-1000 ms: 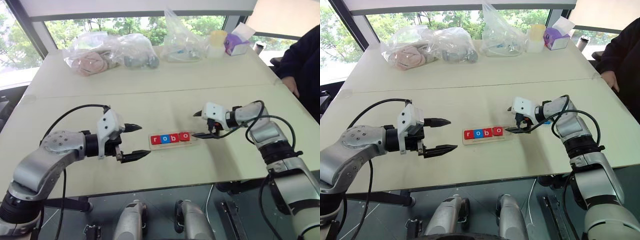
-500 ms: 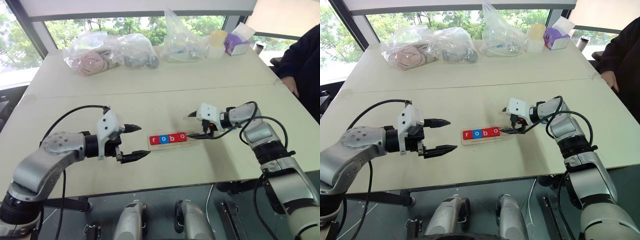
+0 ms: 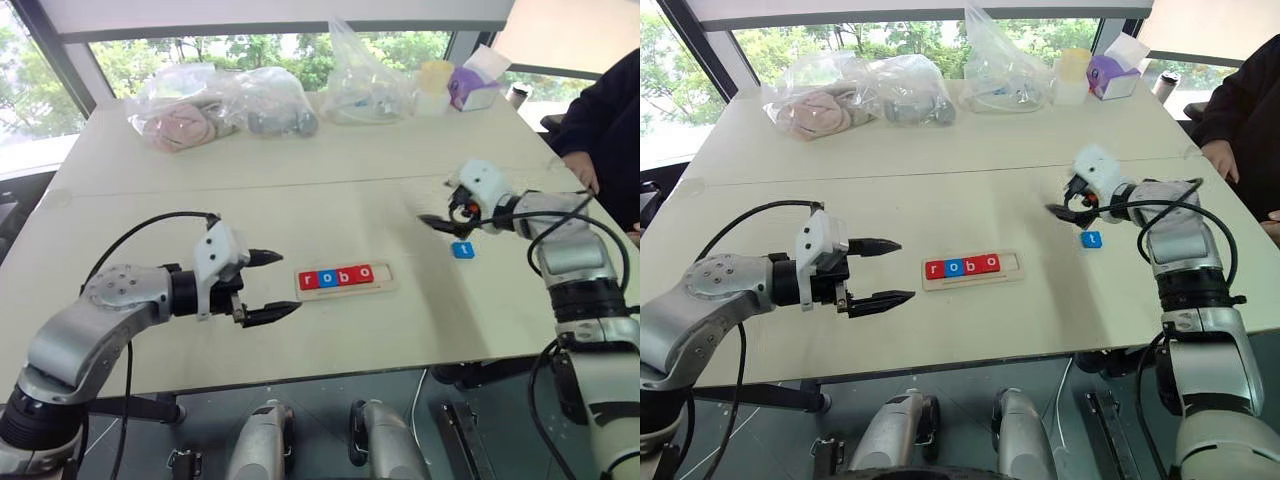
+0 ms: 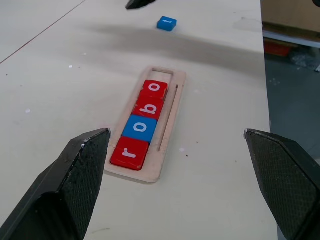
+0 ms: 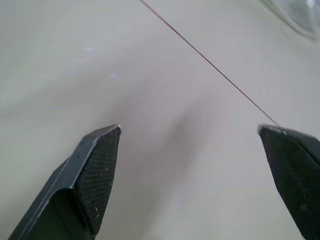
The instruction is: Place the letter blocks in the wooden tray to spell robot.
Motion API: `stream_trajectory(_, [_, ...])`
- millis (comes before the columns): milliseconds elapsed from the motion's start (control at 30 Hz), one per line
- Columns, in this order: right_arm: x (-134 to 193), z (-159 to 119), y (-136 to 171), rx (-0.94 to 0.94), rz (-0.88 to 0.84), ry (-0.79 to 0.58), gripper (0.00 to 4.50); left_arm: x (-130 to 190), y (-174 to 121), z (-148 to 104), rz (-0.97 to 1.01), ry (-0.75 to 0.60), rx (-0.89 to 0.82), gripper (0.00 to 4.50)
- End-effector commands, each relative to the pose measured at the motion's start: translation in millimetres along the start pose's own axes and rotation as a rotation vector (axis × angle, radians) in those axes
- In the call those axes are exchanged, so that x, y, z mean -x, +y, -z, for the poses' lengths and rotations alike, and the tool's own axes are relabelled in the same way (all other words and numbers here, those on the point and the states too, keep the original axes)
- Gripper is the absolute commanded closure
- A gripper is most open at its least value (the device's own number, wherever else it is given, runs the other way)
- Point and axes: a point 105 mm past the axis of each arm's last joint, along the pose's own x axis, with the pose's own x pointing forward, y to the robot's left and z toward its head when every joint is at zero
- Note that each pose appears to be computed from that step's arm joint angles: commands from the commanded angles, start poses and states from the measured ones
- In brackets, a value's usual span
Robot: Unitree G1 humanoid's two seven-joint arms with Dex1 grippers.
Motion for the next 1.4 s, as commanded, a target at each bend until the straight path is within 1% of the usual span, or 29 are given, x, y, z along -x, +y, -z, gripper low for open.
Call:
stream_trajectory(33, [15, 4, -9, -0.193, 0.158, 0.036, 0.05, 0, 0, -9, 0.005, -0.027, -0.036, 0.0])
stream_trajectory(167, [23, 22, 1, -0.365, 0.271, 0.1, 0.05, -1, 1, -9, 0.019, -0.026, -0.042, 0.0])
stream_trajectory(333, [28, 41, 8, -0.485, 0.35, 0.17, 0.05, -2, 1, -9, 0.031, -0.024, -0.046, 0.0])
stream_trajectory(433, [25, 50, 12, -0.567, 0.352, 0.194, 0.05, -2, 1, -9, 0.039, -0.023, -0.049, 0.0])
stream_trajectory(600, [18, 62, 26, -0.61, 0.32, 0.235, 0.05, -2, 2, -10, 0.038, -0.022, -0.053, 0.0])
stream_trajectory(833, [12, 69, 36, -0.647, 0.297, 0.257, 0.05, -2, 2, -9, 0.031, -0.02, -0.052, 0.0])
stream_trajectory(867, [12, 70, 38, -0.652, 0.294, 0.263, 0.28, -2, 2, -9, 0.03, -0.02, -0.053, 0.0])
stream_trajectory(933, [12, 72, 39, -0.661, 0.292, 0.272, 0.88, -2, 2, -9, 0.029, -0.02, -0.053, 0.0])
stream_trajectory(967, [12, 73, 40, -0.666, 0.291, 0.276, 1.31, -2, 1, -9, 0.028, -0.02, -0.052, 0.0])
stream_trajectory(1033, [13, 73, 41, -0.673, 0.29, 0.279, 2.48, -2, 2, -9, 0.027, -0.021, -0.051, 0.0])
stream_trajectory(1100, [15, 71, 43, -0.674, 0.284, 0.278, 3.34, -2, 2, -9, 0.026, -0.021, -0.049, 0.0])
stream_trajectory(1233, [22, 61, 50, -0.67, 0.261, 0.273, 3.34, -3, 1, -8, 0.027, -0.024, -0.047, 0.0])
stream_trajectory(1400, [36, 39, 80, -0.671, 0.177, 0.263, 3.34, -4, 0, -7, 0.031, -0.026, -0.044, 0.0])
